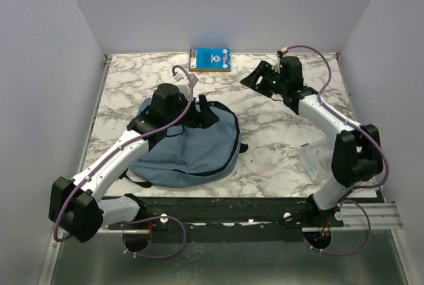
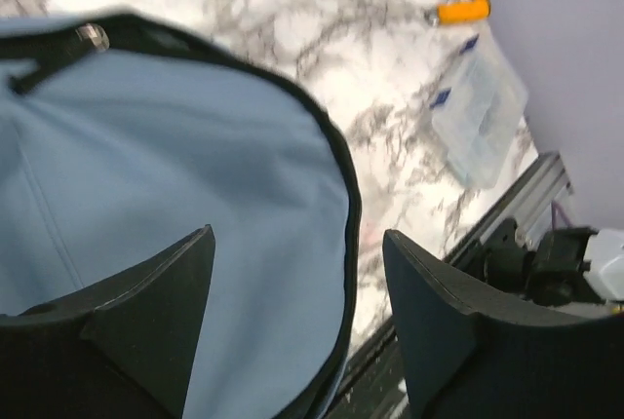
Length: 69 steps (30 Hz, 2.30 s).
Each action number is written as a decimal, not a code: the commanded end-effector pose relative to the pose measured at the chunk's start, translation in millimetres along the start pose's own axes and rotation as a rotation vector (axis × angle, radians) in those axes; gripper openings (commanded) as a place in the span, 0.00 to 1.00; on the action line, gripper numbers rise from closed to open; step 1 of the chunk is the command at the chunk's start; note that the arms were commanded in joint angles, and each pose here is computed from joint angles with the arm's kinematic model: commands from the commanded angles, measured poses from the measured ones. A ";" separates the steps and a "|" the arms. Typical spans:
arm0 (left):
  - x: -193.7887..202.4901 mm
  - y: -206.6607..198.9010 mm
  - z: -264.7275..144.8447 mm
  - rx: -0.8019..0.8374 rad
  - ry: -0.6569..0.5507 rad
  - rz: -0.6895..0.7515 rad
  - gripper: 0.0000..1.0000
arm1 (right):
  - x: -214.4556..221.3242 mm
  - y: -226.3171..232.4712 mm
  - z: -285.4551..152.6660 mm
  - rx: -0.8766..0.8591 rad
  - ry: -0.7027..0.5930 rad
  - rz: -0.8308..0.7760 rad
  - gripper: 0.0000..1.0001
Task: Pack the student bag
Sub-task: Move the book to the center of the board.
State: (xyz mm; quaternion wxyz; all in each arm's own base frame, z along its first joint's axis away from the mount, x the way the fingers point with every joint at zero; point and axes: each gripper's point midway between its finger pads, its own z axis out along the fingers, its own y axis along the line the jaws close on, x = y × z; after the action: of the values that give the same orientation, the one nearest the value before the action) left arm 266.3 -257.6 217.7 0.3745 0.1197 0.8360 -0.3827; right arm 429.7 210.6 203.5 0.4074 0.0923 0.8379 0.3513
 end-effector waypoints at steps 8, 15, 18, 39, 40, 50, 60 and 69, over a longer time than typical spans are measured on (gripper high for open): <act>-150.9 64.7 15.2 -0.134 -0.306 -0.231 0.75 | -37.2 -10.7 98.6 -0.168 -0.035 0.108 0.74; -204.6 145.2 63.9 -0.232 -0.417 -0.405 0.79 | -50.6 -34.9 150.6 -0.153 -0.064 0.162 0.74; -226.2 173.8 78.7 -0.247 -0.463 -0.466 0.84 | -55.7 -37.9 167.4 -0.177 -0.065 0.173 0.74; -266.3 329.2 159.7 -0.380 -0.754 -0.935 0.96 | -70.8 -75.6 232.0 -0.085 -0.114 0.189 0.74; -265.9 333.1 161.7 -0.387 -0.761 -0.936 0.97 | -68.5 -78.3 235.6 -0.083 -0.109 0.192 0.74; -241.5 365.3 178.4 -0.503 -0.754 -0.978 0.98 | -55.3 -97.2 255.5 -0.058 -0.090 0.212 0.74; -235.4 347.3 191.4 -0.540 -0.665 -0.934 0.93 | -38.0 -110.6 274.6 -0.054 -0.063 0.262 0.64; -237.3 326.6 181.3 -0.492 -0.572 -0.804 0.90 | -25.5 -112.8 284.6 -0.046 -0.066 0.177 0.42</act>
State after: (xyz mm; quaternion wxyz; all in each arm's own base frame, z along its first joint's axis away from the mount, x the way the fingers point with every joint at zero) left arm 697.3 -142.8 107.2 0.4196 -0.4650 0.7175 -0.3048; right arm 672.6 261.2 49.0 0.4008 0.1794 0.7926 0.4230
